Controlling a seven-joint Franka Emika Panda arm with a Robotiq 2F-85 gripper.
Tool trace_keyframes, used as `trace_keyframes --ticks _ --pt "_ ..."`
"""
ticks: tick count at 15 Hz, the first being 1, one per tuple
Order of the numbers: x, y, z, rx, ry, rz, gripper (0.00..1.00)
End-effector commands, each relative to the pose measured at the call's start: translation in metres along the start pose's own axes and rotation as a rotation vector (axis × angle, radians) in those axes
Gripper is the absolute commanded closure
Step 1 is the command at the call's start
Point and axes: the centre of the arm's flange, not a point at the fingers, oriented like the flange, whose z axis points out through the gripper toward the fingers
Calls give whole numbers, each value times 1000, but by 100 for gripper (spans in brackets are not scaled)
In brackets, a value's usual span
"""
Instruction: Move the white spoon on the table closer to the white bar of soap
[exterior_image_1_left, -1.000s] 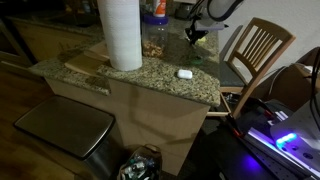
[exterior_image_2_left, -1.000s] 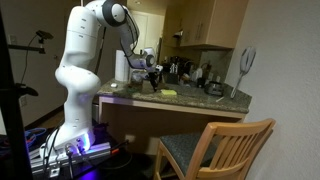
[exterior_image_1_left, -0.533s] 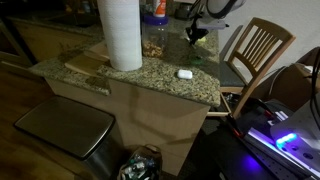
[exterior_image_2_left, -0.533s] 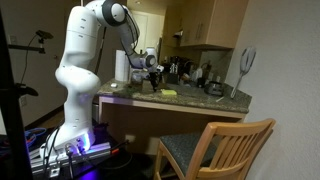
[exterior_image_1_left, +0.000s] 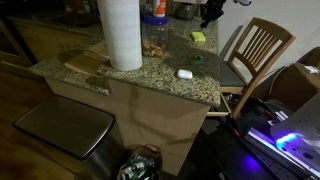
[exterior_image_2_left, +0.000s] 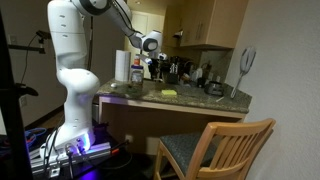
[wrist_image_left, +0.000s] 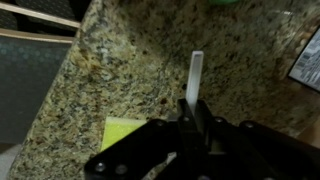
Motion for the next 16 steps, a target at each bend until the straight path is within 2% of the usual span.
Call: trace_keyframes --ticks 1,4,8,9,10,13,14,16 --pt "-44 40 -58 53 -113 -115 97" --pt "-85 61 -75 104 -183 -288 97" --pt "-128 56 -50 163 -207 -509 97" --pt "-101 54 -65 127 -192 -423 97" --pt "-108 54 -61 128 -200 -435 89" --pt "-105 53 -65 127 -192 -430 89" --pt "-105 53 -65 127 -191 -430 97" --pt "-115 28 -57 163 -216 -542 97"
